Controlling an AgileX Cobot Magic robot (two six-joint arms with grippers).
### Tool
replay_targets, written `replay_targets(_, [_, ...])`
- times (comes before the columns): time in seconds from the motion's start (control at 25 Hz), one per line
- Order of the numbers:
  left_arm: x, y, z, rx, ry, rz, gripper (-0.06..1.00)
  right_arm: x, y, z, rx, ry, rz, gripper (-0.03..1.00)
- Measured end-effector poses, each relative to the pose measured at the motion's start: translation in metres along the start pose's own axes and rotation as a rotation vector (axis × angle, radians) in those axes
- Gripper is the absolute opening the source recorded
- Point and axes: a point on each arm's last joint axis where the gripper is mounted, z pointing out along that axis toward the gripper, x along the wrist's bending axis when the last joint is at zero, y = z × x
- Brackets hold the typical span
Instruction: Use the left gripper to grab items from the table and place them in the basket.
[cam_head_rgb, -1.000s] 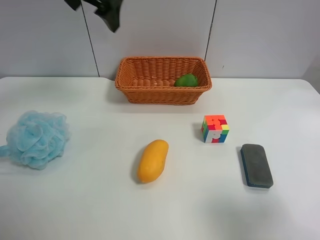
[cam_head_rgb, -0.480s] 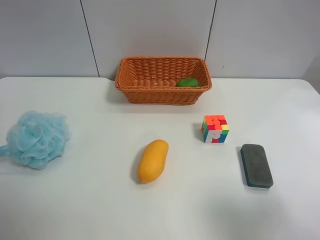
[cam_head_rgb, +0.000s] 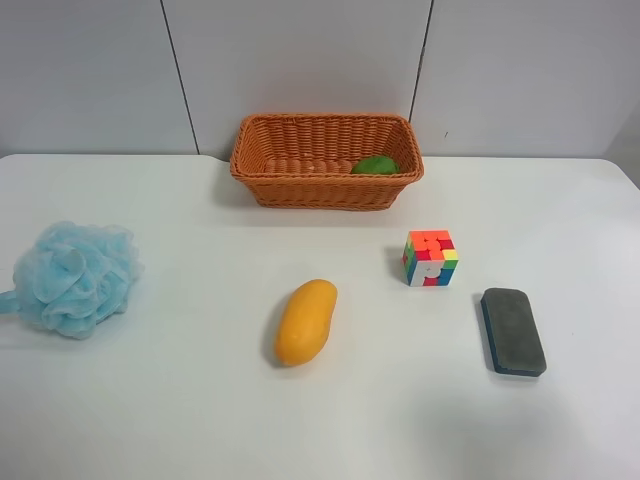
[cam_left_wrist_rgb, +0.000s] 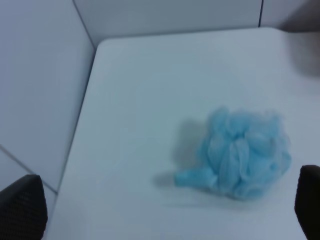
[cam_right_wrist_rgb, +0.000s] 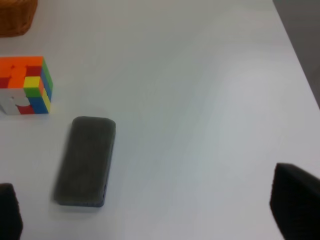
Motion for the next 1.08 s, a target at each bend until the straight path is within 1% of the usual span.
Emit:
replay_targets(0.16, [-0.011, -0.052, 0.007, 0.003, 0.010, -0.059, 0.99, 0.000, 0.000, 0.000, 0.000, 0.000, 0.000, 0.99])
replay_targets(0.24, [-0.018, -0.069, 0.016, 0.003, -0.017, -0.087, 0.99, 0.000, 0.000, 0.000, 0.000, 0.000, 0.000, 0.99])
replay_targets(0.32, [-0.024, -0.080, 0.028, 0.028, -0.046, -0.108, 0.99, 0.000, 0.000, 0.000, 0.000, 0.000, 0.000, 0.99])
replay_targets(0.4, [-0.028, -0.084, 0.038, 0.036, -0.068, -0.119, 0.99, 0.000, 0.000, 0.000, 0.000, 0.000, 0.000, 0.99])
replay_targets(0.44, [-0.028, -0.083, 0.040, 0.020, -0.072, -0.121, 0.99, 0.000, 0.000, 0.000, 0.000, 0.000, 0.000, 0.99])
replay_targets(0.52, [-0.029, -0.083, 0.043, -0.004, -0.072, -0.122, 0.99, 0.000, 0.000, 0.000, 0.000, 0.000, 0.000, 0.99])
replay_targets(0.64, [-0.029, -0.085, 0.045, 0.005, -0.074, -0.122, 0.99, 0.000, 0.000, 0.000, 0.000, 0.000, 0.000, 0.99])
replay_targets(0.84, [-0.029, -0.085, 0.045, 0.005, -0.075, -0.123, 0.93, 0.000, 0.000, 0.000, 0.000, 0.000, 0.000, 0.99])
replay_targets(1.08, [-0.030, -0.085, 0.045, 0.005, -0.083, -0.119, 0.92, 0.000, 0.000, 0.000, 0.000, 0.000, 0.000, 0.99])
